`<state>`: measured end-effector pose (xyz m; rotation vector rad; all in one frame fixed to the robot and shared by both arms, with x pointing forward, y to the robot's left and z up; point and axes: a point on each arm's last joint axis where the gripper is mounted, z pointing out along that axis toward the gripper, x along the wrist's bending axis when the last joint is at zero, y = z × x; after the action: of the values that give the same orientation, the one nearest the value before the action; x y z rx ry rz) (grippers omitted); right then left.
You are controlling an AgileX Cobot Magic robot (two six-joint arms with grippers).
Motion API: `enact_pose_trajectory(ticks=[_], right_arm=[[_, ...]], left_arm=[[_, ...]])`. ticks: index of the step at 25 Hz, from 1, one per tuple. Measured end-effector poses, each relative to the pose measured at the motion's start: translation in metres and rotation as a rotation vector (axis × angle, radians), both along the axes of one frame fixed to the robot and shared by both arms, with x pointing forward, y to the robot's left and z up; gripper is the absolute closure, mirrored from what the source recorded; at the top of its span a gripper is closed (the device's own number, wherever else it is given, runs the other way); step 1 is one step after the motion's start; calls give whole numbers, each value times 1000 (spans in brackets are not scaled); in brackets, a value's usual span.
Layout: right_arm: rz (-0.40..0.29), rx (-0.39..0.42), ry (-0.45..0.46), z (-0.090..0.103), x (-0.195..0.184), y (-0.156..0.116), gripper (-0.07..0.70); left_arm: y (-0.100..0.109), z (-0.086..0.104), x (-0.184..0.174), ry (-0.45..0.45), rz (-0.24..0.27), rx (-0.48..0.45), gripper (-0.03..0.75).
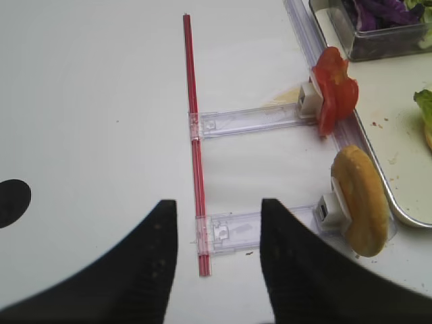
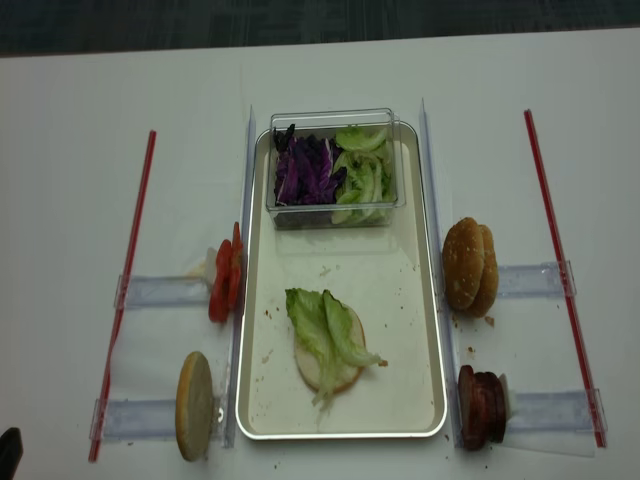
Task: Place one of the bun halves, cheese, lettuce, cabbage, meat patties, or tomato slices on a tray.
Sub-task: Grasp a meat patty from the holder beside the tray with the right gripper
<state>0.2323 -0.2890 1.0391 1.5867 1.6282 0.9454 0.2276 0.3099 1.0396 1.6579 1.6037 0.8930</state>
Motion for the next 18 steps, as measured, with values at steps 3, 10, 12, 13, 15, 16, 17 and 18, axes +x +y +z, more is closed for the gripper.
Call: enact_pose_trajectory(ticks=[3, 10, 12, 13, 15, 16, 17, 18], right_arm=[[0, 0, 0, 0, 0, 0, 132], [2, 7, 0, 0, 0, 1, 165], [4, 9, 0, 0, 0, 1, 184], [5, 11, 0, 0, 0, 1, 195], [5, 11, 0, 0, 0, 1, 210], [5, 11, -1, 0, 0, 1, 214], [4, 16, -1, 0, 0, 1, 217], [3, 17, -3, 0, 0, 1, 217]], left_arm=[[0, 0, 0, 0, 0, 0, 411], [0, 0, 0, 0, 0, 0, 411], [0, 0, 0, 0, 0, 0, 411], [0, 0, 0, 0, 0, 0, 411], [0, 0, 0, 0, 0, 0, 411], [0, 0, 0, 0, 0, 0, 411], [0, 0, 0, 0, 0, 0, 411], [0, 0, 0, 0, 0, 0, 411]])
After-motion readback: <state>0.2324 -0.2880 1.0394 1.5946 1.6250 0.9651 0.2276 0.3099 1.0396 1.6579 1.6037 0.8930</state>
